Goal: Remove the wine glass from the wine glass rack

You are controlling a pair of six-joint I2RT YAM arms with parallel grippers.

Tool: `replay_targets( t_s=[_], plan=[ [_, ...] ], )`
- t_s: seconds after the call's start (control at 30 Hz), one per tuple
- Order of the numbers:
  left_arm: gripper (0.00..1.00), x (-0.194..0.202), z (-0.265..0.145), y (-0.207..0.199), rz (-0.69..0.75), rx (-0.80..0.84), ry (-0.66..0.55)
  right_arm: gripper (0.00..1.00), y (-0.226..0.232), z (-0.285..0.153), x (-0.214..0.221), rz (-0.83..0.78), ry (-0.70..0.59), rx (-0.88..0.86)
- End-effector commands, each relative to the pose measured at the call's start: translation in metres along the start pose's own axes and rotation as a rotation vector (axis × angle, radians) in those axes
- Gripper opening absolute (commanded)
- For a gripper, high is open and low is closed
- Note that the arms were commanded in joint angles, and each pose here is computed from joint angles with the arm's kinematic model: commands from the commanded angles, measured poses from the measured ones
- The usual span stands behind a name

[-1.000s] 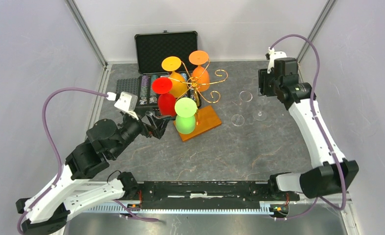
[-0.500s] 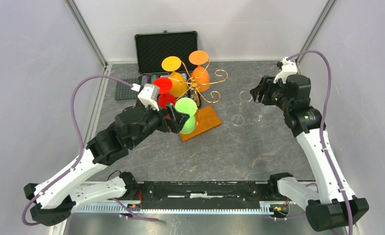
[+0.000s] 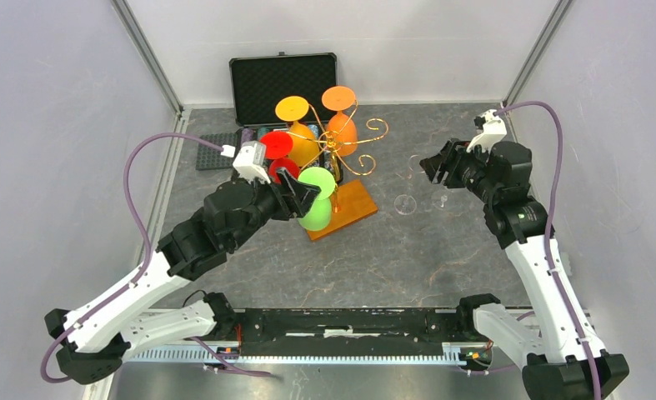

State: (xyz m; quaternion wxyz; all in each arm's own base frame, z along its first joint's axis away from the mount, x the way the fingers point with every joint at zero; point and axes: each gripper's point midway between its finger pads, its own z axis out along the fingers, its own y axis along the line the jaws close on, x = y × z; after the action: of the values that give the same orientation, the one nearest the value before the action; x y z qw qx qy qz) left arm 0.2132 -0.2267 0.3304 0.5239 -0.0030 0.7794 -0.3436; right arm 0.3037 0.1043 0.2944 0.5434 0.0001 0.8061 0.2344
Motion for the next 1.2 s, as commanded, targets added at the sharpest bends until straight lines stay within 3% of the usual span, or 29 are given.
replay_targets(
  t_s=[0.0, 0.17, 0.33, 0.47, 0.93, 1.17],
  plan=[
    [0.67, -0.019, -0.005, -0.003, -0.115, 0.008, -0.087, 0.62, 0.008, -0.002, -0.010, -0.004, -0.051, -0.037],
    [0.55, -0.021, -0.011, -0.003, -0.130, 0.018, -0.090, 0.62, 0.009, -0.003, -0.011, 0.000, -0.058, -0.045],
    [0.52, -0.019, -0.013, -0.010, -0.139, 0.063, -0.063, 0.61, 0.010, -0.003, -0.012, 0.007, -0.069, -0.051],
    [0.44, -0.022, -0.011, -0.010, -0.153, 0.077, -0.037, 0.61, 0.010, -0.002, -0.011, 0.012, -0.071, -0.054],
    [0.02, -0.043, -0.022, -0.018, -0.208, 0.207, 0.000, 0.60, 0.011, -0.002, -0.012, 0.019, -0.082, -0.057],
    [0.02, -0.054, -0.025, -0.035, -0.223, 0.275, 0.009, 0.60, 0.011, -0.002, -0.012, 0.026, -0.088, -0.058]
  ],
)
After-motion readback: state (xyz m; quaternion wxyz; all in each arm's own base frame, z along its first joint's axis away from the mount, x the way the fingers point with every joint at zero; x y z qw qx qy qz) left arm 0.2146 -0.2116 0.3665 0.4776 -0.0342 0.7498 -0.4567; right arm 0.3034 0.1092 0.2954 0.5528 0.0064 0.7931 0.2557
